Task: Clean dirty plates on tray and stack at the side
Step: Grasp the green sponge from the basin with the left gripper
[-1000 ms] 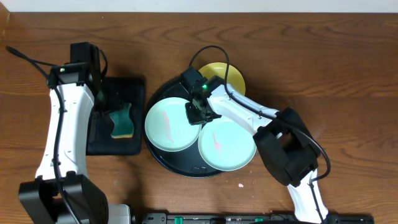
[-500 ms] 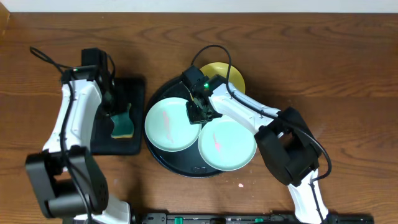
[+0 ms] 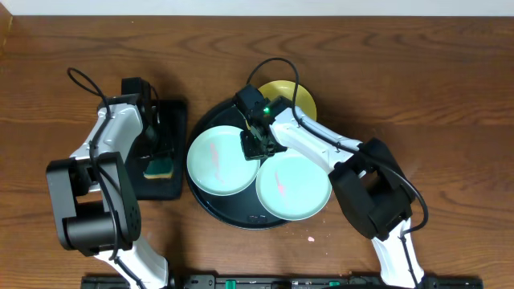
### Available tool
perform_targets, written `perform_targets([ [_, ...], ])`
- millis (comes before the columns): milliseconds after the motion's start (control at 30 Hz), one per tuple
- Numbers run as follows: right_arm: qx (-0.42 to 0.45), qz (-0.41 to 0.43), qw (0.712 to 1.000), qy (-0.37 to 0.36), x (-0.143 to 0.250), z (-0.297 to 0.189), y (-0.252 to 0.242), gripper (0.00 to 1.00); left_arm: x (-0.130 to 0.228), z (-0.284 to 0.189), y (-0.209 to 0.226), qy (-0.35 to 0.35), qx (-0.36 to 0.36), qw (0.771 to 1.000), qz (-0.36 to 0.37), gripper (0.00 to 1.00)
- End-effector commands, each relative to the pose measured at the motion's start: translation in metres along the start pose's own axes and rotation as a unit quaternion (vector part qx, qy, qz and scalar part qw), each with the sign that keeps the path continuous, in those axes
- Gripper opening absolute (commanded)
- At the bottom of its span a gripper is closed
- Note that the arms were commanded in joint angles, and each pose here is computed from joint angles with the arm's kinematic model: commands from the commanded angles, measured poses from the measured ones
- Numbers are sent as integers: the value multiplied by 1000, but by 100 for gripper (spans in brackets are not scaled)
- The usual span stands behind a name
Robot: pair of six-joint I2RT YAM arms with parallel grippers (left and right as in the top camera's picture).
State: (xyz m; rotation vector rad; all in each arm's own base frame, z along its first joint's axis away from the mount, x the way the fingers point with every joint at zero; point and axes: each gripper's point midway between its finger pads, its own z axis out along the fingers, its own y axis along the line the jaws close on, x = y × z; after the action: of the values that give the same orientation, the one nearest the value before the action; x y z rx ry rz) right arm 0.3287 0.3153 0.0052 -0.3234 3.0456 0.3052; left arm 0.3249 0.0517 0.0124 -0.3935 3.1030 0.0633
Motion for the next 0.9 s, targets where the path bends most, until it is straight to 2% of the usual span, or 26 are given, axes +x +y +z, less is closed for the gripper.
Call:
perform_targets([
  [0, 9, -3, 1000, 12, 7, 12, -2, 1, 5, 18, 2, 19, -6, 1000, 3, 9],
  [167, 9, -3, 1000, 12, 6, 12, -2, 1, -1, 12, 0, 6, 0, 1000, 2, 7],
  [400, 0, 4, 1000, 16, 5, 11, -3, 1, -19, -55, -1, -69, 11, 998, 0, 7],
  [600, -10, 10, 1000, 20, 4, 10, -5, 1, -17, -110, -33, -133, 97, 986, -19, 8],
  [767, -10, 10, 1000, 20, 4, 10, -5, 1, -4, -105, -72, -109, 117, 987, -32, 7],
  [867, -10, 10, 1000, 20, 4, 10, -5, 1, 11, -86, -103, -78, 113, 991, -2, 7],
])
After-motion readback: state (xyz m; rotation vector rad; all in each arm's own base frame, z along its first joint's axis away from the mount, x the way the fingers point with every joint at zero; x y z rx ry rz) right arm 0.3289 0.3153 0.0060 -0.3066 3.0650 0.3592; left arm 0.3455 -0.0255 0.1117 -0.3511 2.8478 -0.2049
